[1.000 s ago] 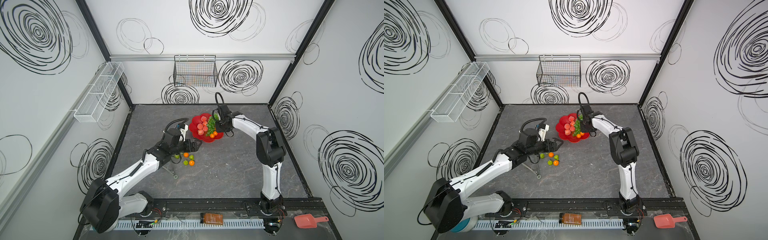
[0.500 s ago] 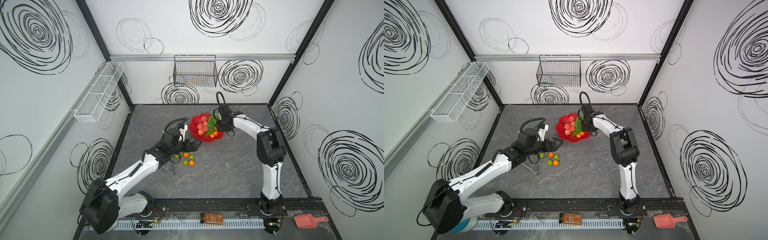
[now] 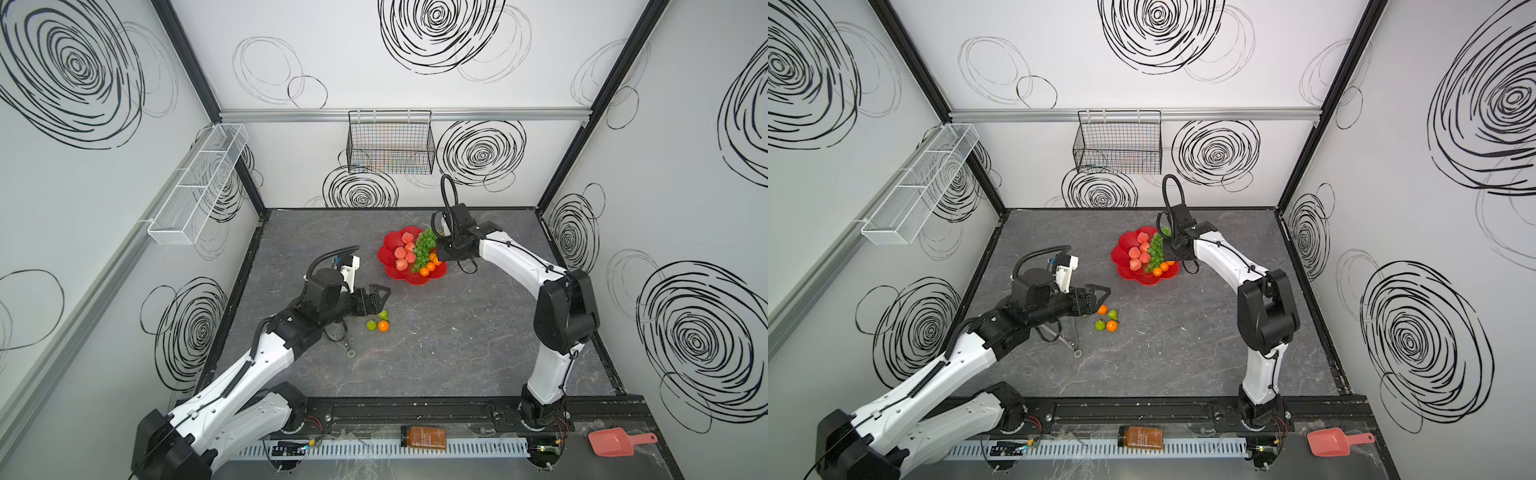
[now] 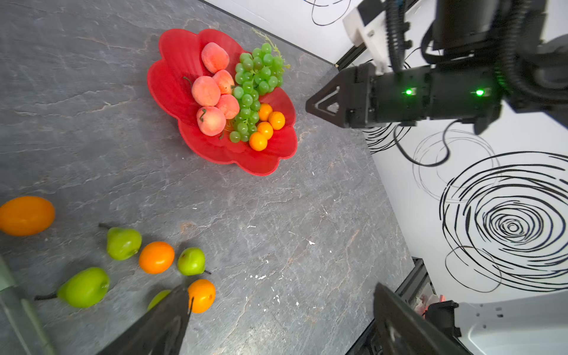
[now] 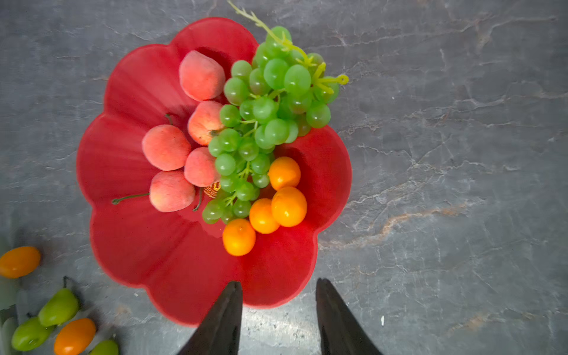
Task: Arrange fruit in a fruit bowl
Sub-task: Place the fruit in the fruit bowl.
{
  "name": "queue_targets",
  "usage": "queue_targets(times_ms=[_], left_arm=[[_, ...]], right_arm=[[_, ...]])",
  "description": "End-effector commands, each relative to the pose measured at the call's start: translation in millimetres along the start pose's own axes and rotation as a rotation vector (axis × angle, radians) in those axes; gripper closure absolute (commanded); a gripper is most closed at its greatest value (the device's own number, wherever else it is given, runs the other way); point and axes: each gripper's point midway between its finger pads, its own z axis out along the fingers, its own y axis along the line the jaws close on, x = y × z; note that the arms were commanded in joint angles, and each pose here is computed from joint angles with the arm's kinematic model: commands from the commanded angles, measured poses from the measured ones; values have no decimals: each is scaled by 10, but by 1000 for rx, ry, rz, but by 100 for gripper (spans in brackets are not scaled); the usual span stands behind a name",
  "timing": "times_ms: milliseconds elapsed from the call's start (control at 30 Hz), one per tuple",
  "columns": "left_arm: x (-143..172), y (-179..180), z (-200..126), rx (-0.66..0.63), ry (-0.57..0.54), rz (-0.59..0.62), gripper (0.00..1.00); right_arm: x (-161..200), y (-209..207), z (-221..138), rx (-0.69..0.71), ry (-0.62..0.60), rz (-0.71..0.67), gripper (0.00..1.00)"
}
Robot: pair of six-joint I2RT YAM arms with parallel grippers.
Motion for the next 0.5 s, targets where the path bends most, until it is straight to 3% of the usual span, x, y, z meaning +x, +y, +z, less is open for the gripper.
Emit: queue_targets(times_ms=[0, 467], left_arm=[[103, 162, -104, -67, 6, -21, 4], [570, 344, -411, -103, 26, -190, 4]], right_arm=[[185, 156, -165, -21, 9, -22, 56], [1183, 1057, -389, -149, 82, -223, 57]])
